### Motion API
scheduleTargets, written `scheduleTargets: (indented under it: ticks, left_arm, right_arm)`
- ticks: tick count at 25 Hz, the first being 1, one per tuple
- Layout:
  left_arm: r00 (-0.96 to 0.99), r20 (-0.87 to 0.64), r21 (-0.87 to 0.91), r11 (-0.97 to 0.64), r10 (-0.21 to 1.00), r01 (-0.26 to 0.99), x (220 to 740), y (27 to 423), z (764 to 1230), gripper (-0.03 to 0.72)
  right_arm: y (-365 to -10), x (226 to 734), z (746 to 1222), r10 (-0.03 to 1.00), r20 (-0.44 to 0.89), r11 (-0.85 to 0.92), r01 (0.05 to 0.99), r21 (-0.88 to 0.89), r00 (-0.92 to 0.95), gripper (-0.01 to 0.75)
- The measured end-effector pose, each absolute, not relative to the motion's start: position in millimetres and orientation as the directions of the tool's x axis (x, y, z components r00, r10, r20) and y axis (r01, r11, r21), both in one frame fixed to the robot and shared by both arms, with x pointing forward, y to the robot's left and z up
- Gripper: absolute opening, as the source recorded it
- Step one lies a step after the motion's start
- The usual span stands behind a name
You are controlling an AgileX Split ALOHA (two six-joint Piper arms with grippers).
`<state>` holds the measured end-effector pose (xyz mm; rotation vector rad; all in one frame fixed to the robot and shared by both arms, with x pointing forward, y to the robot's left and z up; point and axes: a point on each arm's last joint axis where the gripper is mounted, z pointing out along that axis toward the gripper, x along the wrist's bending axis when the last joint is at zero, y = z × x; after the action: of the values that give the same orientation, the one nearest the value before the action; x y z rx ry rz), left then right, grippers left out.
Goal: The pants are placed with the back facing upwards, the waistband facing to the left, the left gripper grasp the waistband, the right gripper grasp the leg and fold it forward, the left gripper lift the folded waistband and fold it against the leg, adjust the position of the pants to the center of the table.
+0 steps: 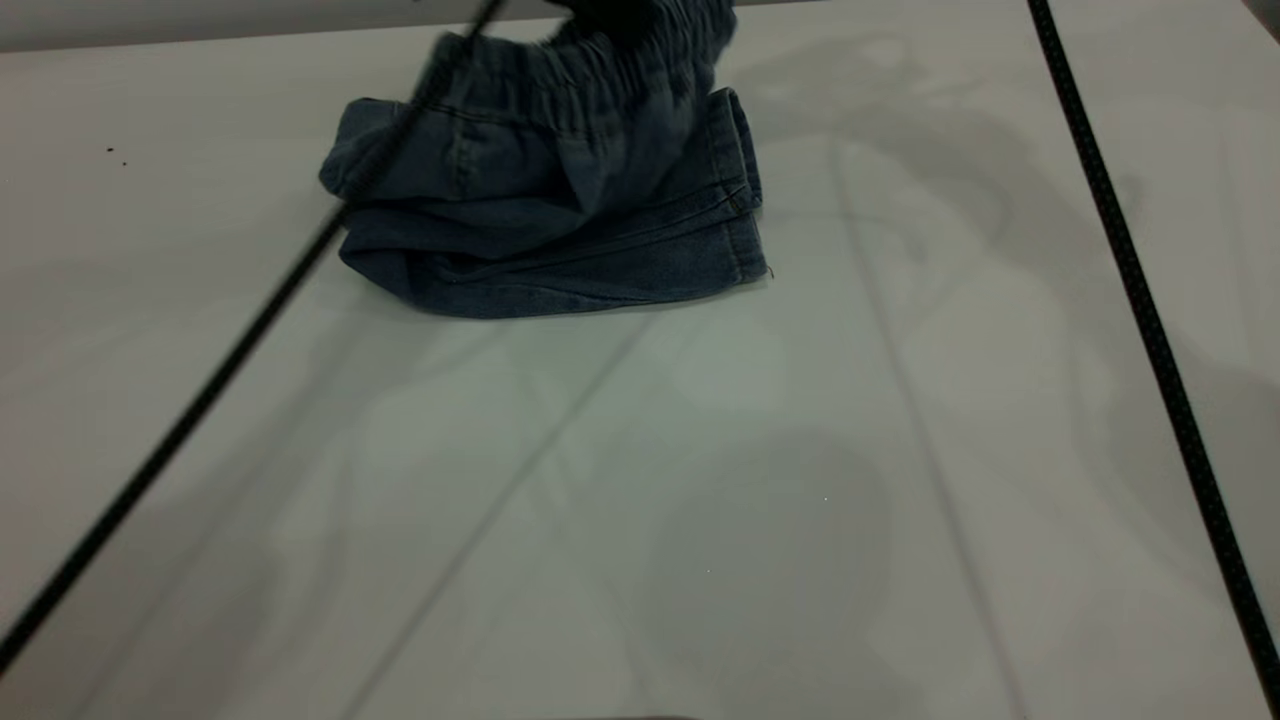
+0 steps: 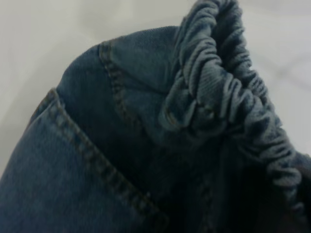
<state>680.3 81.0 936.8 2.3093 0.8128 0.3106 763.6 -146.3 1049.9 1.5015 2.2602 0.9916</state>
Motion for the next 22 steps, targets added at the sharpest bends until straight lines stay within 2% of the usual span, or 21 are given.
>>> scheduleTargets:
  ticks: [7, 9, 11, 14, 18, 22]
  left_arm:
    - [0.756, 0.02, 0.695, -0.553, 0.655, 0.46, 680, 80, 956, 0.463]
    - [0.757, 0.002, 0.691, -0.548, 0.654, 0.471, 673, 84, 978, 0.518]
    - [0.761, -0.026, 0.649, -0.568, 0.648, 0.505, 662, 91, 999, 0.541]
    - [0.75, -0.058, 0.489, -0.636, 0.659, 0.597, 641, 107, 1016, 0.549]
    - [0.669, -0.052, 0.248, -0.639, 0.742, 0.728, 628, 126, 1009, 0.548]
    - [0.622, -0.051, 0.172, -0.607, 0.781, 0.776, 632, 128, 989, 0.538]
  right_arm:
    - [-146, 764, 1050, 0.886, 0.157, 0.236, 0.715, 0.658, -0.437, 0.465]
    - [-146, 764, 1050, 0.886, 0.157, 0.236, 0.715, 0.658, -0.437, 0.465]
    - [-146, 764, 1050, 0.886, 0.156, 0.237, 0.715, 0.658, -0.437, 0.465]
    - [-146, 764, 1050, 0.886, 0.156, 0.237, 0.715, 0.658, -0.437, 0.465]
    - [-146, 764, 1050, 0.886, 0.156, 0.237, 0.715, 0.658, -0.437, 0.465]
    - [-146, 764, 1050, 0.886, 0.156, 0.236, 0.715, 0.658, -0.436, 0.465]
